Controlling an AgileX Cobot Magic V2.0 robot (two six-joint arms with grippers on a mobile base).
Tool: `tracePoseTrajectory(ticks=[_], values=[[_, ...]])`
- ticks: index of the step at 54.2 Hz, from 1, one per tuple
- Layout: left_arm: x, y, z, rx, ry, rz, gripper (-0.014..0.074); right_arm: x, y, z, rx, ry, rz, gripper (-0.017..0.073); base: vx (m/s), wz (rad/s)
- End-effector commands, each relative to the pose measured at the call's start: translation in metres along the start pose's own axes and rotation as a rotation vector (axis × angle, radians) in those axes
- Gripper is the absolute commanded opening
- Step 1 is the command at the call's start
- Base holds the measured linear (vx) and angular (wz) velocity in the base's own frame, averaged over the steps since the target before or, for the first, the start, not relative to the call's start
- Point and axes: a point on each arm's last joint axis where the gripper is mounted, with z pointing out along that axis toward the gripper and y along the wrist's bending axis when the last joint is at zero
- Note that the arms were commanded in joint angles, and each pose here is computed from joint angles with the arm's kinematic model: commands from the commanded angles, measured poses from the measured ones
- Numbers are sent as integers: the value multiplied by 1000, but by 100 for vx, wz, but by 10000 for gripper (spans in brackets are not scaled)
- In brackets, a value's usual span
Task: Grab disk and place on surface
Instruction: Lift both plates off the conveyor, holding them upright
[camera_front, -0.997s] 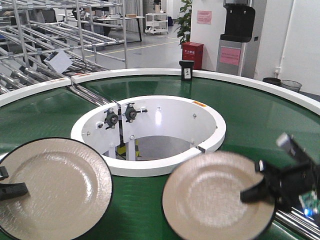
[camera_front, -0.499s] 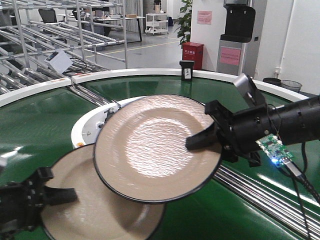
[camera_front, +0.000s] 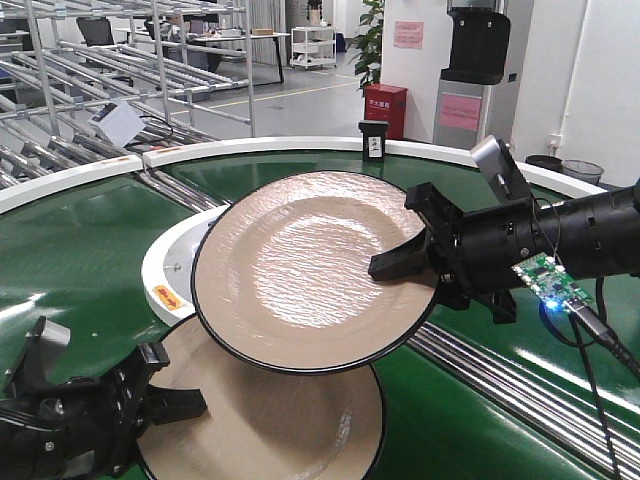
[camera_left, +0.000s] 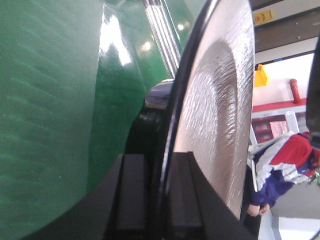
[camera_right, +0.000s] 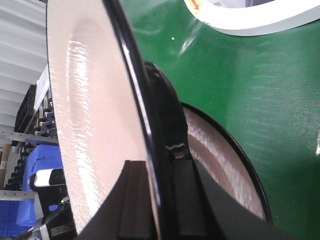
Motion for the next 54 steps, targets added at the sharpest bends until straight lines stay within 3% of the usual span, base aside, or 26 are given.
tracePoseTrajectory(ticks=[1, 54], values=[[-6, -21, -9, 95, -38, -50, 1, -8, 32, -23, -114, -117, -6, -6, 0, 0], [-6, -21, -9, 95, -38, -50, 1, -8, 32, -23, -113, -119, -5, -6, 0, 0]])
